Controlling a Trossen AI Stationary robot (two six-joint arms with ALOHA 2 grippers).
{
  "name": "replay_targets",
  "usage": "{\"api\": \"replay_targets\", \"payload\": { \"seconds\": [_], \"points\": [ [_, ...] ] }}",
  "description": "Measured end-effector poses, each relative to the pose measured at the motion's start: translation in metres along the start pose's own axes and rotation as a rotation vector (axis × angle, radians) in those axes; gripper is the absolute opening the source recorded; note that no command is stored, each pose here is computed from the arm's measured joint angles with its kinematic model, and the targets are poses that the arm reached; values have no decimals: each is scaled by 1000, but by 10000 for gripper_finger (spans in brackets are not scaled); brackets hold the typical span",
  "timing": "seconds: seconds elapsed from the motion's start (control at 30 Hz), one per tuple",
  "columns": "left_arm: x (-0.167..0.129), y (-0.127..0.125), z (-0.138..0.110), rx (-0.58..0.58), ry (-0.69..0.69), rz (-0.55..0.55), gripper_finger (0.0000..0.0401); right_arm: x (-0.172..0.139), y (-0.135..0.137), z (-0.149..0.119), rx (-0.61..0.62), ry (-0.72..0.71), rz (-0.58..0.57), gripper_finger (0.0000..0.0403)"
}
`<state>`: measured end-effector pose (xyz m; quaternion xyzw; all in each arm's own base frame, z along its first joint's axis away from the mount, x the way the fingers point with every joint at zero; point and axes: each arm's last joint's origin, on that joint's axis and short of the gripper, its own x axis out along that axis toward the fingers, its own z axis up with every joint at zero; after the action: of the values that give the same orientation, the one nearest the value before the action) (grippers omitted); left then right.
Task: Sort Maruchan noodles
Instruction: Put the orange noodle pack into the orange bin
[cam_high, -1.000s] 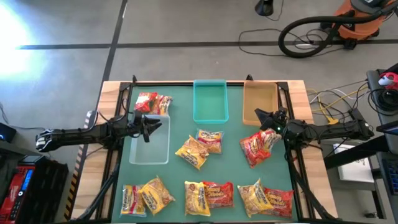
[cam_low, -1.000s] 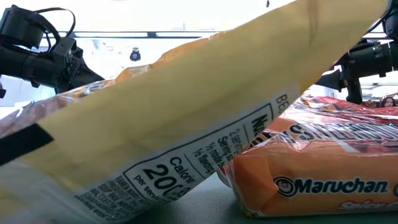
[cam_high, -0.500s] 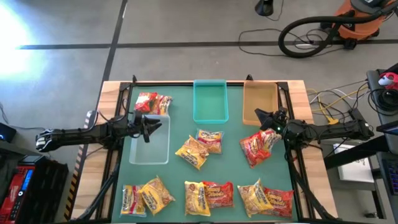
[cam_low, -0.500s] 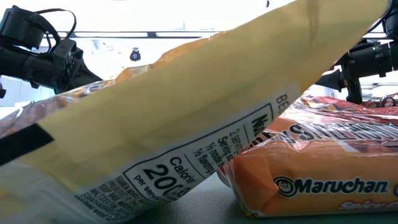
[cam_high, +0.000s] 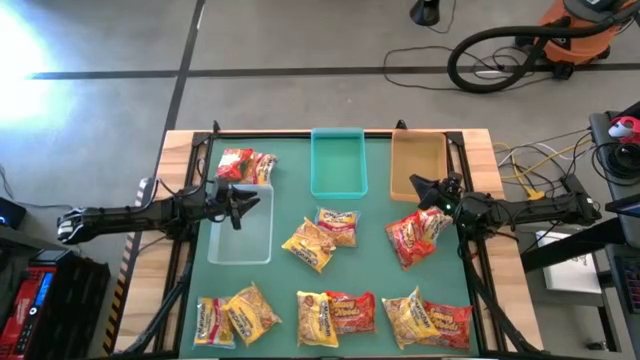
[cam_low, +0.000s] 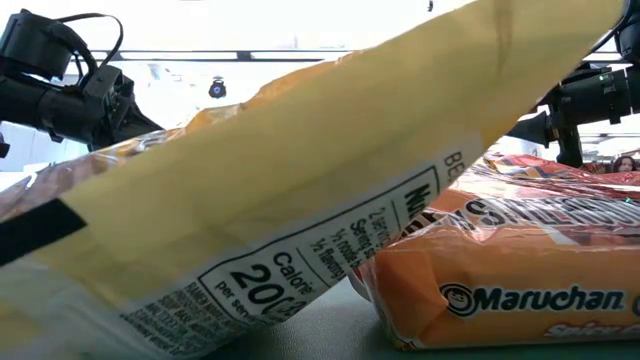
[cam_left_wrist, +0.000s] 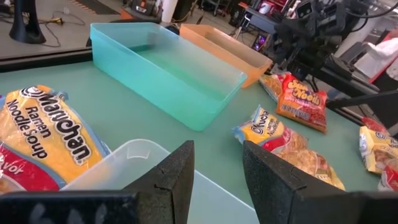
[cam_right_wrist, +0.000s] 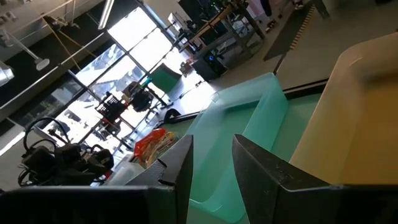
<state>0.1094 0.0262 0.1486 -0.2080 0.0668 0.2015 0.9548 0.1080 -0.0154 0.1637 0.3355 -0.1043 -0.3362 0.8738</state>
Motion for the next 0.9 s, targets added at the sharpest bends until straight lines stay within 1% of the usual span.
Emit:
{"api": "replay_targets", "payload": {
  "seconds": [0.5,0.67,0.73,0.83,0.9],
  "points": [
    [0,-1,2,-29,-14,-11,119,0,0,0,0,0,0,102],
    [0,-1,2,-90,-12,-22,119,0,0,0,0,0,0,102],
    [0,-1,2,-84,-14,-23,119,0,0,0,0,0,0,102],
    [0,-1,3,-69,-29,0,119,0,0,0,1,0,0,102],
    [0,0,3,-97,-44,23,119,0,0,0,0,0,0,102]
  ]
}}
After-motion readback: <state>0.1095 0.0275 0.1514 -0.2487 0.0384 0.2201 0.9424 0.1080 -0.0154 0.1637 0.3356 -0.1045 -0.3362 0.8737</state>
